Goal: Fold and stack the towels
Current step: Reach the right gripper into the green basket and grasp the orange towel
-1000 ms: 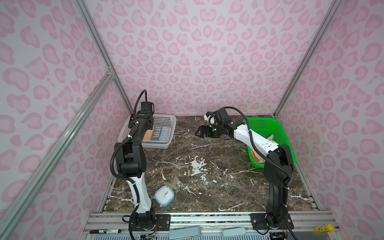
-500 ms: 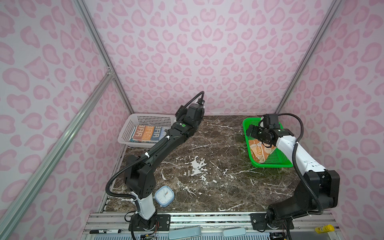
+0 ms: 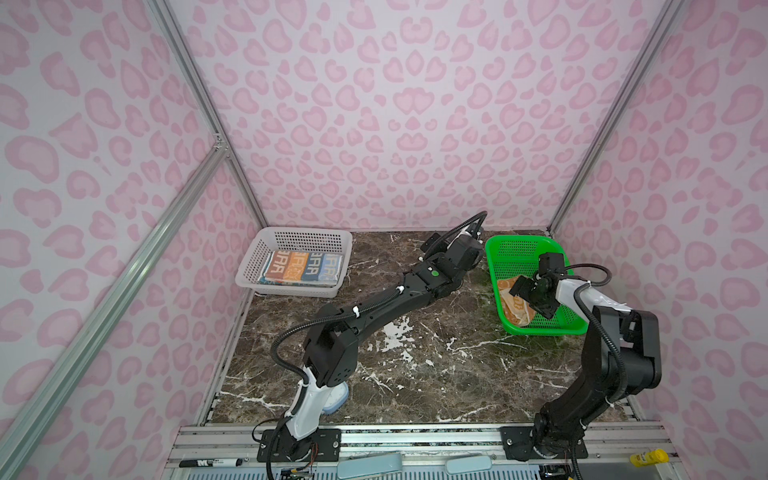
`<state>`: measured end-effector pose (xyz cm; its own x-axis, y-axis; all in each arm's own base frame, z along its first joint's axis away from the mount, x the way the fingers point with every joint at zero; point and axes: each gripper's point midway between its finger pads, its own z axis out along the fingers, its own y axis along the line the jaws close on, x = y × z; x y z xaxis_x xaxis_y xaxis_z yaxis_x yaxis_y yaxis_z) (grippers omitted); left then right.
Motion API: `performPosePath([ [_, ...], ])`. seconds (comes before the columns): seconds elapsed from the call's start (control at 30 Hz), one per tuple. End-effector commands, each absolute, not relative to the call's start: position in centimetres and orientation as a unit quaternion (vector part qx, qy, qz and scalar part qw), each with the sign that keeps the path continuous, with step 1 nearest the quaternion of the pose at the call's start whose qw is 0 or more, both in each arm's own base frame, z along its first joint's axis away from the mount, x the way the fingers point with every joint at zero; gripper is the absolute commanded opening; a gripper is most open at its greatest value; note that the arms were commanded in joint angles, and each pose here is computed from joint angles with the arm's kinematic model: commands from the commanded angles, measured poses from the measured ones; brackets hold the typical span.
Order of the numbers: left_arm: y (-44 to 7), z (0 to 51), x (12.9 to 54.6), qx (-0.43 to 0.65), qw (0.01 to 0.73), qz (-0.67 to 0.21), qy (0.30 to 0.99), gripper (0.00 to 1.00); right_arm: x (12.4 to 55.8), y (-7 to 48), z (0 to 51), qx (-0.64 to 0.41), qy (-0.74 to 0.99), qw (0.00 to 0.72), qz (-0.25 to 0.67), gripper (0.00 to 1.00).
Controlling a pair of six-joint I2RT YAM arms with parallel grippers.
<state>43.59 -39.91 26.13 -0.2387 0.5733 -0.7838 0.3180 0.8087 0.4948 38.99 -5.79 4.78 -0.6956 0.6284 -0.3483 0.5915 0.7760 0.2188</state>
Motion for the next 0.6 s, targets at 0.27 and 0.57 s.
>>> performPosePath([
  [0.27,-41.3,23.3,40.7,0.271,0.507,0.001,0.818,0.98,39.9,-5.5,5.4,0.340,0.906,0.236,0.088,0.00],
  [0.57,-39.7,24.7,40.5,0.233,0.512,0.010,0.827,0.98,40.4,-2.6,17.7,0.268,0.897,0.332,0.118,0.00],
])
